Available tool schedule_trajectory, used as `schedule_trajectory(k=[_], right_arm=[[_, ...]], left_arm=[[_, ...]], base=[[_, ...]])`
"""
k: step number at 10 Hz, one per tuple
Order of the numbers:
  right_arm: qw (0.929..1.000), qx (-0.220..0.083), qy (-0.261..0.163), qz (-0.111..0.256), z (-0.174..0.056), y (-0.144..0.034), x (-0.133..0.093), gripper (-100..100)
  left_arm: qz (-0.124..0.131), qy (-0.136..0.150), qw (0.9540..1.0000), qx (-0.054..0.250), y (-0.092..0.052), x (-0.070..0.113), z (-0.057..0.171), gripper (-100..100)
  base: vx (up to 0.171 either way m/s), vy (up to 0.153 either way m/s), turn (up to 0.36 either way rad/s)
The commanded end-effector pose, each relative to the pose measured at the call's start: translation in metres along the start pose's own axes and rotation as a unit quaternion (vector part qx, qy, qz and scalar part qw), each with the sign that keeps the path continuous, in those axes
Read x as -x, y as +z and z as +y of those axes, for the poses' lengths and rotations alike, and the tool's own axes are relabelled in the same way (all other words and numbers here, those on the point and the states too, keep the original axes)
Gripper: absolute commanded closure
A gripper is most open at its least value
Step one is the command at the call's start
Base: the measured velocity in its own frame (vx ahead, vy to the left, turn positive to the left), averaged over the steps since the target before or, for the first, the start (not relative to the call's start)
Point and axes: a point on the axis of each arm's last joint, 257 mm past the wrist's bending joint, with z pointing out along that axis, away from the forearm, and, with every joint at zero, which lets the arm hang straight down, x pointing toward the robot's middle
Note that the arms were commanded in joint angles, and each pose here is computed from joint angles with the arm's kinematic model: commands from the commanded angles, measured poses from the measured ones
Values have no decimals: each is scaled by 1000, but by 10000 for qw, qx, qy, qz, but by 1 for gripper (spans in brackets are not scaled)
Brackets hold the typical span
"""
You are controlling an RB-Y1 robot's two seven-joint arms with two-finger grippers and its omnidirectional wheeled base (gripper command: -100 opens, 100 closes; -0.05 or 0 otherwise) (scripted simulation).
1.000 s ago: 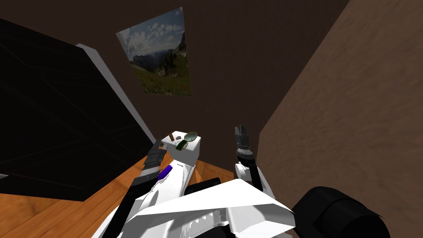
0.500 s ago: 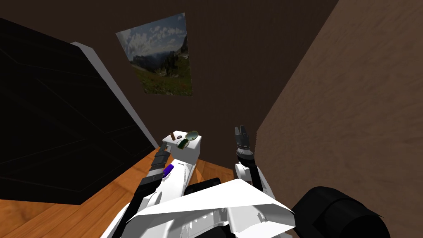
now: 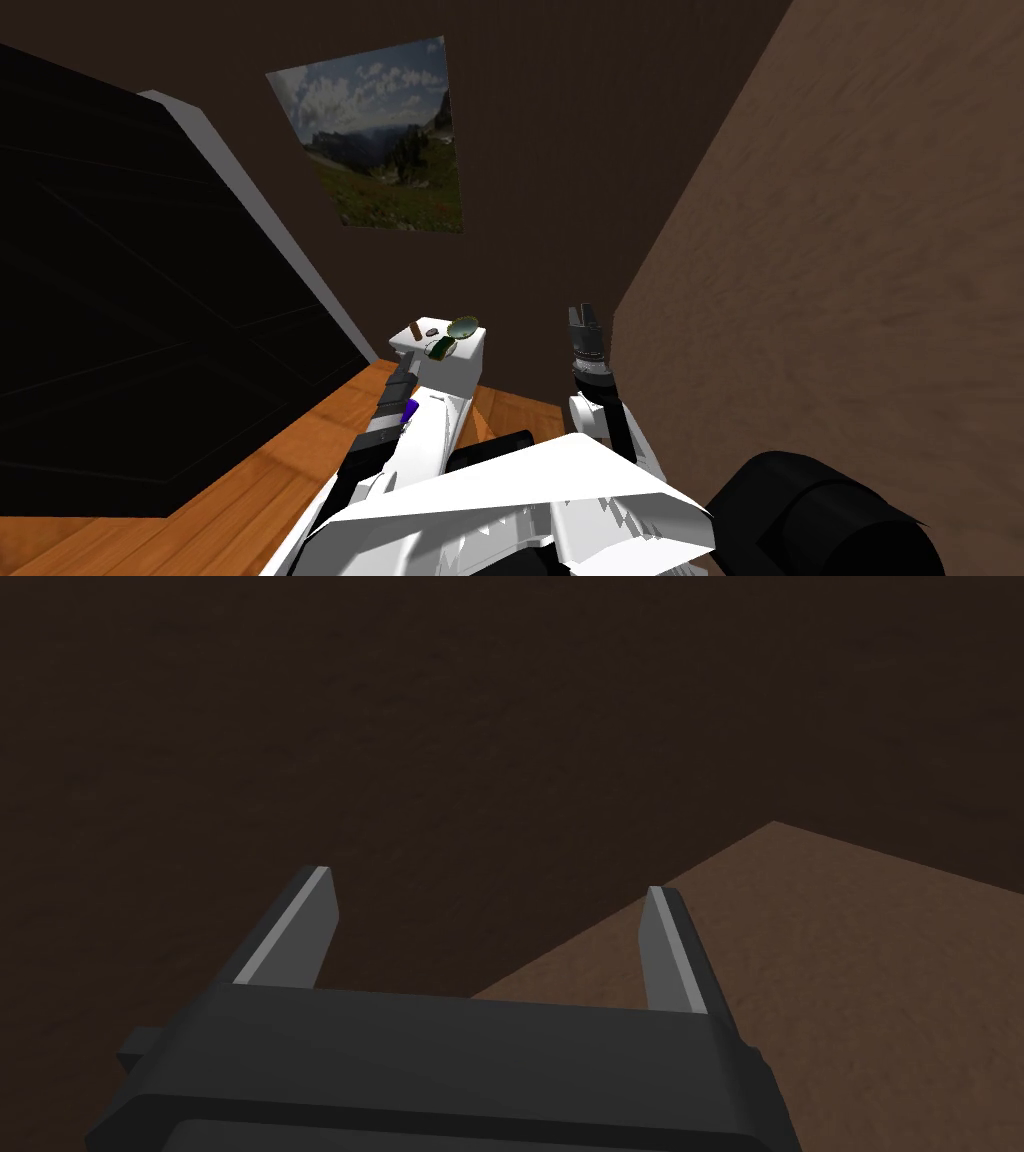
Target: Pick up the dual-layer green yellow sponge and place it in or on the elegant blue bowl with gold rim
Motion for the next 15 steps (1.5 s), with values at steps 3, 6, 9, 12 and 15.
schedule_trajectory(k=[3,6,9,12,15], right_arm=[[10000,0,0,0,0,0,0,0],[10000,0,0,0,0,0,0,0],[10000,-1,0,0,0,0,0,0],[10000,0,0,0,0,0,0,0],[10000,0,0,0,0,0,0,0]], left_arm=[[3,1,10000,10,0,0,1,-100],[3,1,10000,10,0,0,1,-100],[92,252,9993,247,-8,0,23,-100],[150,378,9985,378,-12,-1,36,-100],[150,378,9985,378,-12,-1,36,-100]], base=[[-1,1,-2],[5,-4,15],[36,-29,117],[42,-30,123],[-2,3,-12]])
